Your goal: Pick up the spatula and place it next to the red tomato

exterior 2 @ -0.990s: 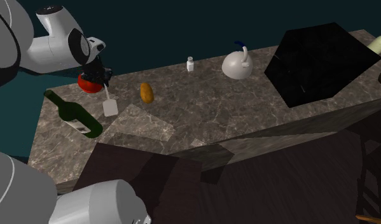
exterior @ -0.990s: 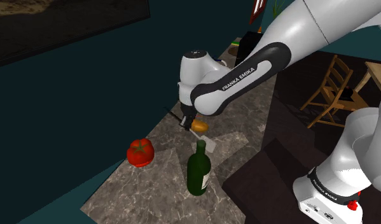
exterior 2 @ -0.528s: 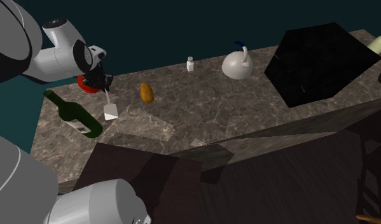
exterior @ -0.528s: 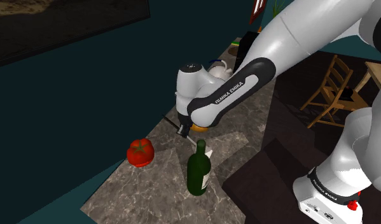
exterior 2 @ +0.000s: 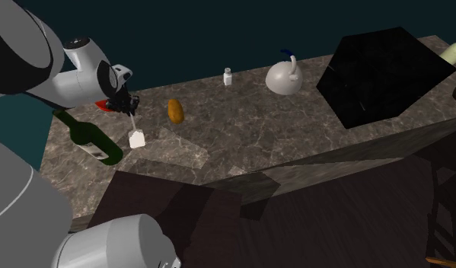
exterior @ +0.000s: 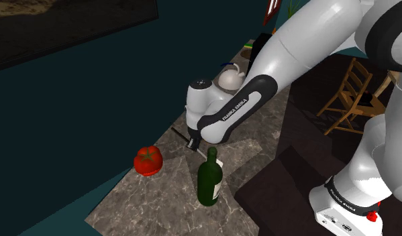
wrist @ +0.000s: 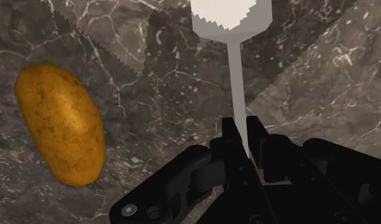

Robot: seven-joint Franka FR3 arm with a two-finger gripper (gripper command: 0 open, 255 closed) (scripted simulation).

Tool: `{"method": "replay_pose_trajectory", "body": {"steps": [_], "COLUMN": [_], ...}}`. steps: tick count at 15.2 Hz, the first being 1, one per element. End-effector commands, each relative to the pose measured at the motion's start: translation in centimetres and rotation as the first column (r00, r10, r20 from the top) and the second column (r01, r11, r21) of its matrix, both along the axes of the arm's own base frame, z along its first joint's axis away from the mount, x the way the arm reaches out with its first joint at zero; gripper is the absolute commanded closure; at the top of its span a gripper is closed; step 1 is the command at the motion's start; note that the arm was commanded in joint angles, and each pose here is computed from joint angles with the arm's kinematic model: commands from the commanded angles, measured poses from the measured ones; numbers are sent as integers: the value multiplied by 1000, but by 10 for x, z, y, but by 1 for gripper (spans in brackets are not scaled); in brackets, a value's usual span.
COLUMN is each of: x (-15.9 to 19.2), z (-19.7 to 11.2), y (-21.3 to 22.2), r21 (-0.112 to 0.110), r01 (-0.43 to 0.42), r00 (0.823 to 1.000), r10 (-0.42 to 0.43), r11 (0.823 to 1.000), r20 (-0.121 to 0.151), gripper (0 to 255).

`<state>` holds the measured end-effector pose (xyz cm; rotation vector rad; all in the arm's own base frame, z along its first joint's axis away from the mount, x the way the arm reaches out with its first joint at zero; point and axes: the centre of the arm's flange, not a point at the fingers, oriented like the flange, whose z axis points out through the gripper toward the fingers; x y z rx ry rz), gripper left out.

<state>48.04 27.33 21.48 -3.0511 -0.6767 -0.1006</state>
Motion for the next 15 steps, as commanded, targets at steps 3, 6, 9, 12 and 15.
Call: {"method": "replay_pose_trajectory", "body": {"steps": [3, 6, 9, 12, 15], "x": [0, 0, 0, 0, 0], "z": [-21, -37, -53, -69, -84], "y": [-1, -1, -1, -1, -1], "r21": [0, 0, 0, 0, 0], "r01": [0, 0, 0, 0, 0], "r00": [1000, 1000, 1000, 1000, 1000], "r10": [0, 0, 0, 0, 0], "r11": [1000, 1000, 1000, 1000, 1000], "r20": [0, 0, 0, 0, 0], "gripper": [255, 255, 255, 255, 255]}}
